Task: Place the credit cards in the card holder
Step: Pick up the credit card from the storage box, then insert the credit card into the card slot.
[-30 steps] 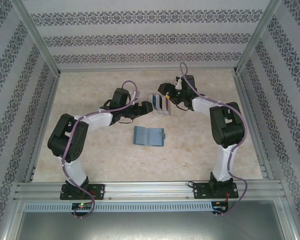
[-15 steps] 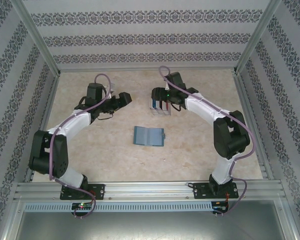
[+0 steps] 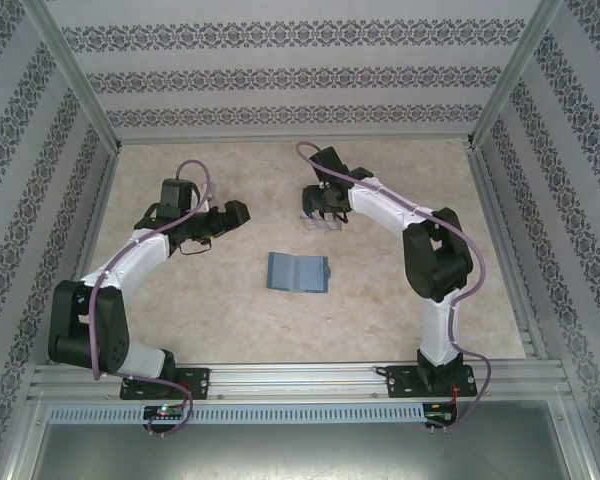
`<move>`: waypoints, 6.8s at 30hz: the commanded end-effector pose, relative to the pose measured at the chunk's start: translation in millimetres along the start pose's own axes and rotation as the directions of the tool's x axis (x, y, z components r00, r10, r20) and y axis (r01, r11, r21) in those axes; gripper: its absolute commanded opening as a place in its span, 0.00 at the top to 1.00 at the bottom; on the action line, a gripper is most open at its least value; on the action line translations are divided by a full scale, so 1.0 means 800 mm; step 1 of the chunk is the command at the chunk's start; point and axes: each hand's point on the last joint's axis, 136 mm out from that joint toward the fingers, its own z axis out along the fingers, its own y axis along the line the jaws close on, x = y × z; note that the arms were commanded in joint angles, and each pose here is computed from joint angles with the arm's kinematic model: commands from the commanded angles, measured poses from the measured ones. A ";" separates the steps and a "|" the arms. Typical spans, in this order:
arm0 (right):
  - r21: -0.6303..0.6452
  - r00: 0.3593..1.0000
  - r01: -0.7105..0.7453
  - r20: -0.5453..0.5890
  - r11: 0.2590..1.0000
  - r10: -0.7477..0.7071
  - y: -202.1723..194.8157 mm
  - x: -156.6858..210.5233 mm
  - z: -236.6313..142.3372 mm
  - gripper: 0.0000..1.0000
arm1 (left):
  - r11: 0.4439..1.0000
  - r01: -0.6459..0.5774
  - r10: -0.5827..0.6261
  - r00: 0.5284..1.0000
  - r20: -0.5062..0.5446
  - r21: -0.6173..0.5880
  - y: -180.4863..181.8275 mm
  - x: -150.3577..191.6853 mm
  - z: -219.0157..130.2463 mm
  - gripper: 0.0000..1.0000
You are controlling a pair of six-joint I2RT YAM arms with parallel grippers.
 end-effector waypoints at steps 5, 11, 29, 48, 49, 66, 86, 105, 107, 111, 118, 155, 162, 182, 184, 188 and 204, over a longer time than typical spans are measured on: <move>-0.008 0.999 0.053 0.002 0.999 -0.053 0.011 -0.013 -0.012 0.30 | 1.000 -0.008 0.008 1.000 0.005 -0.011 0.005 0.007 -0.009 0.02; 0.066 0.993 0.110 0.042 0.992 -0.112 0.028 -0.019 -0.017 0.29 | 0.997 -0.003 0.012 0.993 0.117 -0.081 0.021 -0.001 -0.025 0.01; 0.357 0.971 0.204 0.048 0.911 -0.236 -0.010 -0.021 -0.022 0.24 | 0.994 0.026 -0.009 0.988 0.155 -0.104 0.031 0.009 -0.034 0.00; 0.244 0.951 0.308 -0.079 0.919 -0.298 -0.047 -0.012 -0.012 0.24 | 0.995 -0.067 0.074 0.993 0.096 -0.071 0.024 0.022 -0.030 0.00; 0.228 0.948 0.317 -0.088 0.921 -0.304 -0.044 -0.009 -0.012 0.24 | 0.996 -0.057 0.064 0.993 0.100 -0.068 0.026 0.023 -0.028 0.00; 0.343 0.949 0.311 -0.152 0.886 -0.275 -0.079 -0.004 -0.021 0.22 | 0.998 -0.031 0.035 0.997 0.070 -0.046 0.030 0.035 -0.022 0.00; 0.400 0.936 0.345 -0.084 0.849 -0.341 -0.081 -0.031 -0.044 0.25 | 0.998 -0.027 0.033 0.994 0.107 -0.051 0.026 0.033 -0.034 0.00; 0.338 0.947 0.320 -0.071 0.885 -0.315 -0.071 -0.029 -0.047 0.59 | 0.997 0.025 -0.022 0.999 0.040 -0.077 0.034 0.055 -0.037 0.00; 0.335 0.949 0.313 -0.063 0.889 -0.310 -0.072 -0.032 -0.047 0.63 | 0.995 0.021 -0.019 1.000 0.024 -0.096 0.035 0.058 -0.039 0.00; 0.311 0.951 0.309 -0.079 0.899 -0.300 -0.071 -0.033 -0.044 0.78 | 0.989 0.038 -0.033 0.999 0.040 -0.142 0.048 0.060 -0.042 0.00; 0.305 0.942 0.336 -0.083 0.891 -0.326 -0.062 -0.029 -0.046 0.87 | 0.982 0.050 -0.050 0.999 0.006 -0.184 0.056 0.065 -0.042 0.00; 0.372 0.898 0.437 -0.124 0.819 -0.422 -0.065 -0.026 -0.041 1.00 | 0.985 0.036 -0.054 0.993 -0.105 -0.169 0.059 0.087 -0.030 0.01; 0.225 0.930 0.367 -0.058 0.902 -0.364 -0.037 -0.018 -0.067 1.00 | 0.993 0.042 -0.054 0.993 -0.101 -0.111 0.046 0.088 -0.031 0.01; -0.496 0.984 -0.078 -0.177 0.865 -0.013 0.047 0.149 -0.131 1.00 | 0.992 -0.125 0.124 0.922 -0.367 0.023 -0.002 0.151 0.034 0.31; -0.543 0.974 -0.126 -0.225 0.830 0.000 0.048 0.167 -0.126 1.00 | 0.992 -0.120 0.121 0.915 -0.385 0.027 -0.001 0.156 0.040 0.35; -0.622 0.941 -0.239 -0.337 0.745 0.021 0.053 0.196 -0.115 1.00 | 0.992 -0.117 0.124 0.903 -0.411 0.042 -0.002 0.164 0.054 0.40; -0.602 0.873 -0.412 -0.475 0.685 0.108 0.039 0.224 -0.064 1.00 | 0.988 -0.148 0.102 0.849 -0.519 -0.048 0.026 0.199 0.081 0.72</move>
